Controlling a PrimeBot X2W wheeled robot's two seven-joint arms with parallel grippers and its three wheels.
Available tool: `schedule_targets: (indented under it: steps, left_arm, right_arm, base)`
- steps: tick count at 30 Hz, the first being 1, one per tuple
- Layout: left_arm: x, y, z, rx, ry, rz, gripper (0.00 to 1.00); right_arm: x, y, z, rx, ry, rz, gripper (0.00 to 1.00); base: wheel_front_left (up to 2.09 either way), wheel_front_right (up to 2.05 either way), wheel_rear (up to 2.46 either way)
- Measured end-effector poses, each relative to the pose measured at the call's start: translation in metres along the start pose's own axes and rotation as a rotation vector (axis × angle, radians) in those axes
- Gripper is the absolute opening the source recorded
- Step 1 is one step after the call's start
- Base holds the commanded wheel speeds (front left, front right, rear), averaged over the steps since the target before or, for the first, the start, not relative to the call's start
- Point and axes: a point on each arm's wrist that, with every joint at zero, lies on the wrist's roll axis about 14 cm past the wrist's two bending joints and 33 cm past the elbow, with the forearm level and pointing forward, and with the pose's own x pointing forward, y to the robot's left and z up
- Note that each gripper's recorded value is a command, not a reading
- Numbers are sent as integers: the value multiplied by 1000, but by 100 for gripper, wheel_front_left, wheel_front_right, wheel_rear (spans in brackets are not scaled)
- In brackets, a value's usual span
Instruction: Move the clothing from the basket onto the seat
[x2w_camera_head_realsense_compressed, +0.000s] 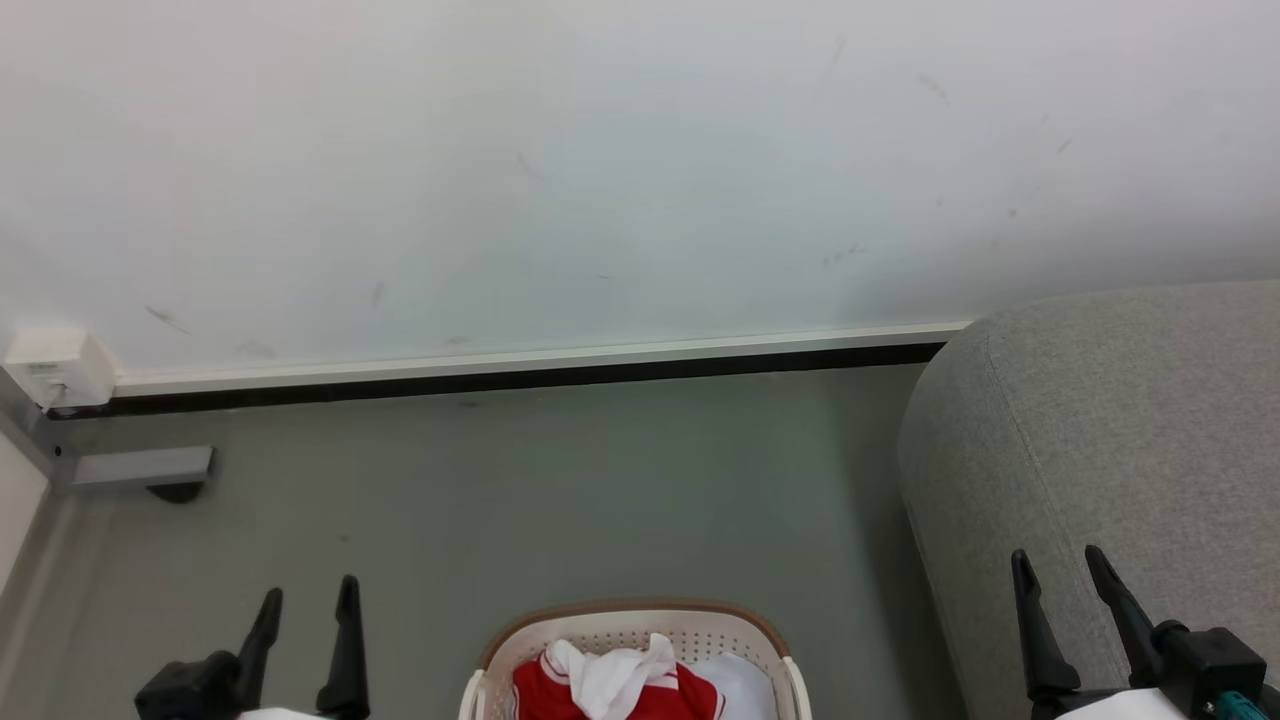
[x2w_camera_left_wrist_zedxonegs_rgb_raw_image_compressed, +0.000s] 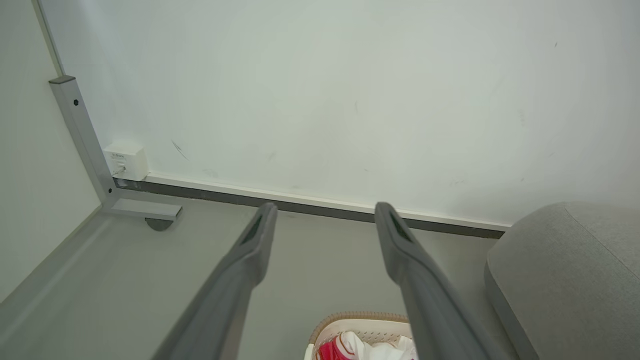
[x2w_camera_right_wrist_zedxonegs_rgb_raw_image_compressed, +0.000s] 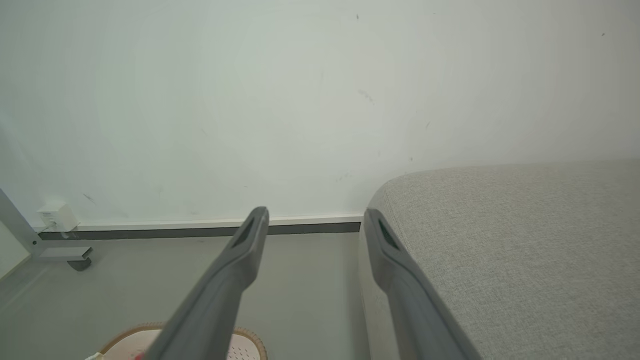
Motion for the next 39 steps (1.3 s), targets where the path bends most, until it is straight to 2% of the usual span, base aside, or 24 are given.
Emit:
schedule_targets:
  steps: [21, 39]
  left_arm:
    - [-5, -4, 3, 152, -26, -43, 100]
    - [-5, -7, -1, 169, -27, -68, 100]
  right_arm:
    - [-4, -15, -9, -54, 11, -46, 100]
    - [-5, -16, -11, -63, 8, -50, 100]
  base:
    - [0, 0, 0]
    - [0, 0, 0]
